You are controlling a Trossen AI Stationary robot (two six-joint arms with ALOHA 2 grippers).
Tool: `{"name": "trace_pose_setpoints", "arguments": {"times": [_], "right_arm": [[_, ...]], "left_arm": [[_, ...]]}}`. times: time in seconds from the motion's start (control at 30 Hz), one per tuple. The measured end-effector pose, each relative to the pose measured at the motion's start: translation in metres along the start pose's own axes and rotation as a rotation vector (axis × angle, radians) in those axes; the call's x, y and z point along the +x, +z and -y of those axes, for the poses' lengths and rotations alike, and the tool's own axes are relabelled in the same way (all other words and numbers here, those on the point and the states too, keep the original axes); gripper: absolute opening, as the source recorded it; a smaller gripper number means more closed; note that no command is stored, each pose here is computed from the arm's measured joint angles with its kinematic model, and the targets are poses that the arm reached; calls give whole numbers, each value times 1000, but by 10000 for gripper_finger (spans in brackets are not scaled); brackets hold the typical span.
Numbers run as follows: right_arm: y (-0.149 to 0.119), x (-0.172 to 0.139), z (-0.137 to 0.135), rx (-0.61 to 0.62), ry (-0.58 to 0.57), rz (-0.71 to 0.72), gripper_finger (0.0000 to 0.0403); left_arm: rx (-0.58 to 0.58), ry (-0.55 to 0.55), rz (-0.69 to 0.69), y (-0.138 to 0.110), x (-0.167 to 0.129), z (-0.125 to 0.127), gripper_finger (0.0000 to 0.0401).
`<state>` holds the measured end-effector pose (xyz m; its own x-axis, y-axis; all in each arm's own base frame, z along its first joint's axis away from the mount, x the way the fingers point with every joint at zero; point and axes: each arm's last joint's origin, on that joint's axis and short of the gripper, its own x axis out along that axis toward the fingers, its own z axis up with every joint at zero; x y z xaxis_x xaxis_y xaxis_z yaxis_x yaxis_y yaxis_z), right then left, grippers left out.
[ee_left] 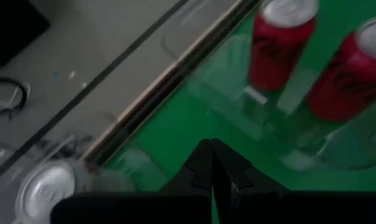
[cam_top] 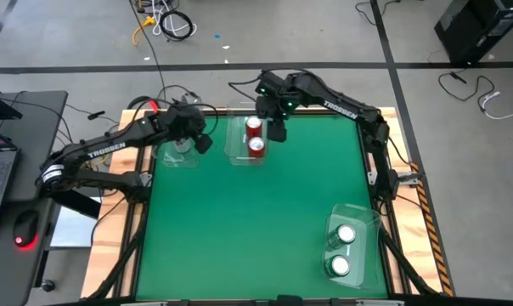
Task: Sort soda cans
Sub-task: Move the bottom right transparent bin to the right of the middle transparent bin
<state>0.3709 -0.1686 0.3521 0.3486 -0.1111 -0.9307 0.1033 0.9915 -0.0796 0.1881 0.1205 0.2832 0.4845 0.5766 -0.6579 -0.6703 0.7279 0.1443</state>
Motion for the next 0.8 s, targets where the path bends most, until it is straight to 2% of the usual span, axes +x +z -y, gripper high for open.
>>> {"name": "trace_pose_setpoints", "arguments": {"times": [0.13, 0.17, 0.5, 0.8], "right_arm": [[-18, -5, -10, -9, 69, -106, 41], [-23, -7, -14, -3, 82, -145, 22], [-79, -43, -73, 180, 111, -244, 3], [-149, -24, -121, 449, 211, -471, 0]], "left_arm": [[-4, -55, -23, -3, 1, -1, 0], [4, -73, -21, -3, 2, 0, 0], [93, -244, 157, 13, 0, 5, 0], [114, -290, 165, 15, 4, 8, 0]]}}
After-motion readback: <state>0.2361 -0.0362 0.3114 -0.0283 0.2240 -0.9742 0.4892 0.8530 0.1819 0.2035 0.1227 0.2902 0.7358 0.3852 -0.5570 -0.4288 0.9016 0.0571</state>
